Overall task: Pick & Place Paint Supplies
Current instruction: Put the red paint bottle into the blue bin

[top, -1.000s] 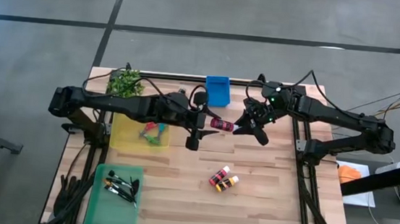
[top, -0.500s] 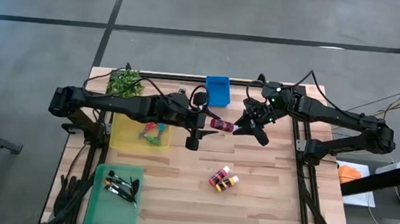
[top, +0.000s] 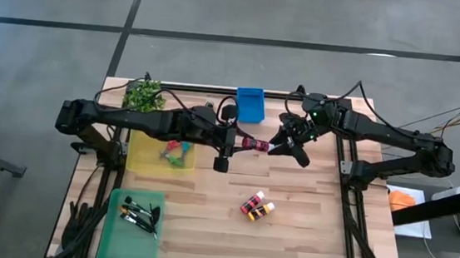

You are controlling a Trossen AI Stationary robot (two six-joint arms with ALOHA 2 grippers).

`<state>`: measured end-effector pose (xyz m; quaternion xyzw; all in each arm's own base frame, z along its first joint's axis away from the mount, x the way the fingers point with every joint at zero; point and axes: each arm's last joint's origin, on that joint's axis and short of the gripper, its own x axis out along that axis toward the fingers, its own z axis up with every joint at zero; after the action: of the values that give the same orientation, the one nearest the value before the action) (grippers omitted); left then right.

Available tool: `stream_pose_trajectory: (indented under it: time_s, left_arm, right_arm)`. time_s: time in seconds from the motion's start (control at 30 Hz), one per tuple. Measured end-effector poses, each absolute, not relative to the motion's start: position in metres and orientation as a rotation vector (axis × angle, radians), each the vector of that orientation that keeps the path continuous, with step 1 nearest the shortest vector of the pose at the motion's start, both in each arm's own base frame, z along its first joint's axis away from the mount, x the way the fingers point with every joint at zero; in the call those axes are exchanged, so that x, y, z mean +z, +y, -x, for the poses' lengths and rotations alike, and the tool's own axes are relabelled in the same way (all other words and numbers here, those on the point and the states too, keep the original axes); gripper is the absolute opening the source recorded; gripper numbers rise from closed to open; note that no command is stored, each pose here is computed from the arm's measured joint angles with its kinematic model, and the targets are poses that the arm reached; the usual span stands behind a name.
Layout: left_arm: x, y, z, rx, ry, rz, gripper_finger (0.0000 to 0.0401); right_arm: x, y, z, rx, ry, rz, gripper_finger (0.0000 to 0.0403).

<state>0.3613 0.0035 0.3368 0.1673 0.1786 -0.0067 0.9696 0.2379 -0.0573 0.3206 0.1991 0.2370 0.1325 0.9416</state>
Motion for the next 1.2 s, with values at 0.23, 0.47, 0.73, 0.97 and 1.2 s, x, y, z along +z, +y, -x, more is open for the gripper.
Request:
stream_pose_trajectory:
  time_s: [0.23,0.47,0.73,0.97,1.2]
  left_arm:
    - [0.339,0.004,-0.359,0.0,0.362,-0.259,0.0142]
    - [0.355,0.004,-0.346,0.015,0.319,-0.155,0.0142]
    - [0.373,0.005,-0.342,0.037,0.184,0.097,0.0161]
    - [0.385,0.008,-0.344,0.03,0.054,0.363,0.0163]
    - [0.393,0.007,-0.344,-0.017,-0.017,0.55,0.0164]
  right_arm:
    - [0.331,-0.056,-0.237,0.214,0.417,-0.465,0.0293]
    - [0.367,-0.047,-0.221,0.209,0.161,-0.348,0.034]
    - [0.395,-0.02,-0.192,0.06,-0.028,0.04,0.0342]
    - [0.401,0.0,-0.181,-0.108,-0.046,0.262,0.0343]
    - [0.4,0.008,-0.183,-0.121,-0.033,0.307,0.0343]
